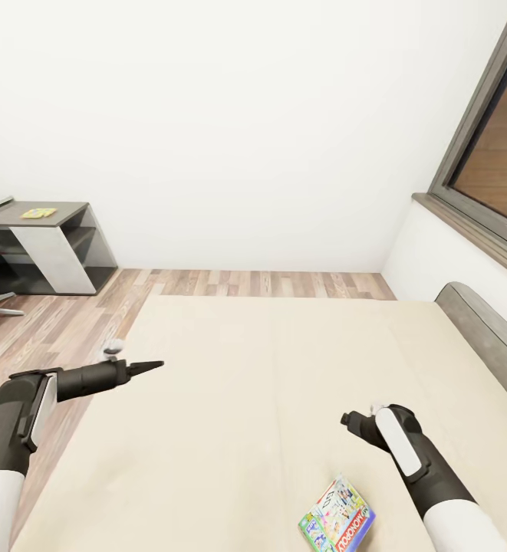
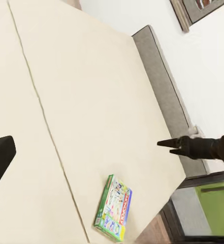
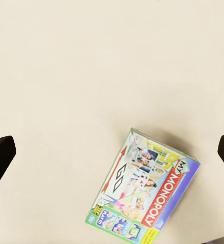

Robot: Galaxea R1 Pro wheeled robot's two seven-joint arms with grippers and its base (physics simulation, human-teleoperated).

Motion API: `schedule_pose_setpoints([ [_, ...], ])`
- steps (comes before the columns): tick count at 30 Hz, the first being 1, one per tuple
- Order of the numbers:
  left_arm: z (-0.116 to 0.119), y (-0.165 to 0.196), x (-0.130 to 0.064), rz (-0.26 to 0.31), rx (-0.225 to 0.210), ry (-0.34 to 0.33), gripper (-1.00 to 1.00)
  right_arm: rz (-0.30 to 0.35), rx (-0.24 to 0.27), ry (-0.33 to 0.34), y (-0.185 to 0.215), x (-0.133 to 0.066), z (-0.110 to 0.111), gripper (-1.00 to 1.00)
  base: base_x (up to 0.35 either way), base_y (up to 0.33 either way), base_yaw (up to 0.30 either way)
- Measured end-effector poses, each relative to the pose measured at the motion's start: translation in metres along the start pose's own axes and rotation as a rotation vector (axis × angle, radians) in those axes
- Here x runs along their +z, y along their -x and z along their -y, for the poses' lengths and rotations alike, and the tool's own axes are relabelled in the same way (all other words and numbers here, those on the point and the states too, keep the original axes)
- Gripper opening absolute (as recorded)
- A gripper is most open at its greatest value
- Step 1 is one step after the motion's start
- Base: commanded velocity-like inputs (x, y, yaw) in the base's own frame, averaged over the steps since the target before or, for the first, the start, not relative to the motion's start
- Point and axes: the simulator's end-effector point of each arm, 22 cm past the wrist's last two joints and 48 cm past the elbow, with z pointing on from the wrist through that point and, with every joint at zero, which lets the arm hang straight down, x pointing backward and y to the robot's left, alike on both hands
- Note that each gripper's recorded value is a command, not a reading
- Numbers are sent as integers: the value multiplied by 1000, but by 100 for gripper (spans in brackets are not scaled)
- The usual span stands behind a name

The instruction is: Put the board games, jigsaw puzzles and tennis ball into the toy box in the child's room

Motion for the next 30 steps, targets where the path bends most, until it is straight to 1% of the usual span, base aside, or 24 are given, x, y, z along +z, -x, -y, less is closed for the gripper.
schedule_pose_setpoints([
  [1, 7, 0, 0, -1, -2, -33, 100, 1, 0, 0, 0, 0, 0, 100, 0, 0, 0],
  [2, 22, -1, -1, -4, -4, -99, 100, 2, -1, 0, 1, 0, 1, 100, 0, 0, 0],
  [4, 35, -2, -2, -6, -7, -158, 100, 1, -1, 0, 0, 0, 1, 100, 0, 0, 0],
  [5, 45, -2, -3, -7, -9, -205, 100, 1, -2, -1, 0, 0, 2, 100, 0, 0, 0],
  [7, 55, -1, -7, -6, -16, -253, 100, 1, -3, -3, 0, 0, 3, 100, 0, 0, 0],
  [8, 58, -1, -8, -6, -22, -265, 100, 2, -3, -3, 0, 0, 4, 100, 0, 0, 0],
  [9, 61, -1, -9, -8, -38, -281, 100, 2, -3, -4, 1, 0, 4, 100, 0, 0, 0],
  [12, 64, -2, -9, -13, -62, -295, 100, 1, -4, -2, 0, 0, 4, 100, 0, 0, 0],
  [14, 62, -7, -8, -20, -81, -294, 100, 6, -5, 0, 2, -2, 3, 100, 0, 0, 0],
  [18, 58, -17, -8, -27, -102, -292, 100, 26, -10, 13, 9, -7, -2, 100, 0, 0, 0],
  [22, 55, -21, -8, -29, -111, -290, 100, 33, -12, 20, 10, -9, -5, 100, 0, 0, 0],
  [30, 48, -24, -8, -31, -123, -283, 100, 26, -14, 15, 8, -4, -4, 100, 0, 0, 0],
])
